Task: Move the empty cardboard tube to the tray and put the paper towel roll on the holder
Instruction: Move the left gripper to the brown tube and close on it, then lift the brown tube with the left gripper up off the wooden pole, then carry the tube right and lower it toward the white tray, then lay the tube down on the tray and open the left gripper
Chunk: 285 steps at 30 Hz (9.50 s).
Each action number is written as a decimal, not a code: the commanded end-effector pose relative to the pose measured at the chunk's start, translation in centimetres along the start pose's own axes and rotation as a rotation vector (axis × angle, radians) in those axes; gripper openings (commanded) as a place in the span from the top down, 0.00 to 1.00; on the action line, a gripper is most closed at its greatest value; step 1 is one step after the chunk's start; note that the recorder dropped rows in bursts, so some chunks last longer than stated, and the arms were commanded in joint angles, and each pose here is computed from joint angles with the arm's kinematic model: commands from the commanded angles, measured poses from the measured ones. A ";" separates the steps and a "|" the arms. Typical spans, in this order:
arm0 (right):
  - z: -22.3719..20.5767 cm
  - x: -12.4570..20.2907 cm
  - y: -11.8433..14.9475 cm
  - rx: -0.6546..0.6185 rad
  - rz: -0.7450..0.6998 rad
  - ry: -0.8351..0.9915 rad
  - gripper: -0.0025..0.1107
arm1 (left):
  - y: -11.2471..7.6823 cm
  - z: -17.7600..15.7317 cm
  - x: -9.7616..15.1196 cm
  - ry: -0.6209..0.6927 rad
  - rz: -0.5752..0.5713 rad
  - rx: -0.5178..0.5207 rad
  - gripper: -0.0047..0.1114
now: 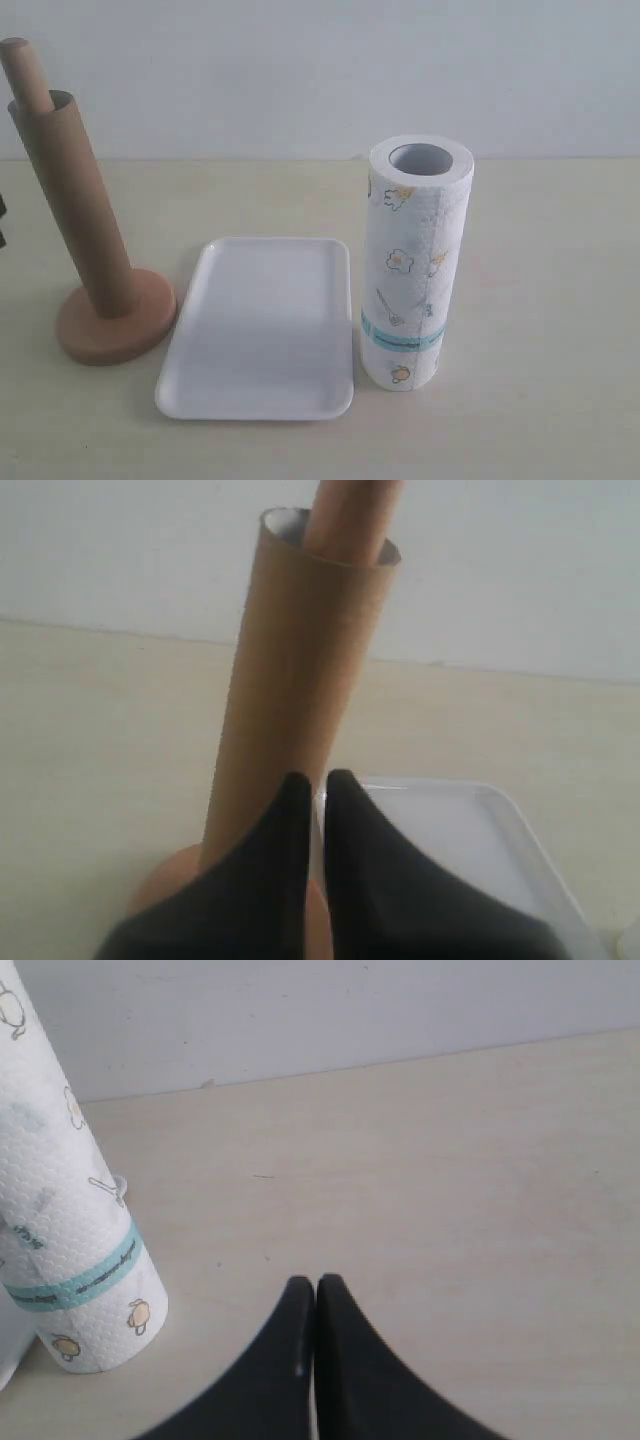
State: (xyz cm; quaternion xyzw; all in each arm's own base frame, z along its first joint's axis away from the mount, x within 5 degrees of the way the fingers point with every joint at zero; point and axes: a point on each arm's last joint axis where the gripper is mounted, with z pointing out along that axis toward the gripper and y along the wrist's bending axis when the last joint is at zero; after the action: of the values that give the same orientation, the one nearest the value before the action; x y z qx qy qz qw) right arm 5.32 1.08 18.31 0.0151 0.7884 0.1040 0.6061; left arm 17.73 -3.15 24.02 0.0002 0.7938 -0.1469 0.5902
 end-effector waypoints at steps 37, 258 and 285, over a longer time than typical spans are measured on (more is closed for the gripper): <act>0.0 -0.1 0.0 0.002 -0.009 -0.013 0.98 | 2.1 11.2 3.2 0.034 0.301 0.007 0.55; 0.0 -0.2 0.0 0.003 -0.008 -0.021 0.98 | -13.6 22.6 3.6 0.950 0.029 0.027 0.53; 0.0 -0.3 0.0 0.004 -0.008 -0.039 0.98 | -13.4 21.9 2.6 0.951 0.084 0.011 0.43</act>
State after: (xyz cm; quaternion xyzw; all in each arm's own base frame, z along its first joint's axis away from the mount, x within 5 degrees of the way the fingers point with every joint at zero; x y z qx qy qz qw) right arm 5.37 1.04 18.50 0.0166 0.7818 0.1034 0.6147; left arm 35.36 -21.60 17.86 0.0923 0.9761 -0.1165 0.1586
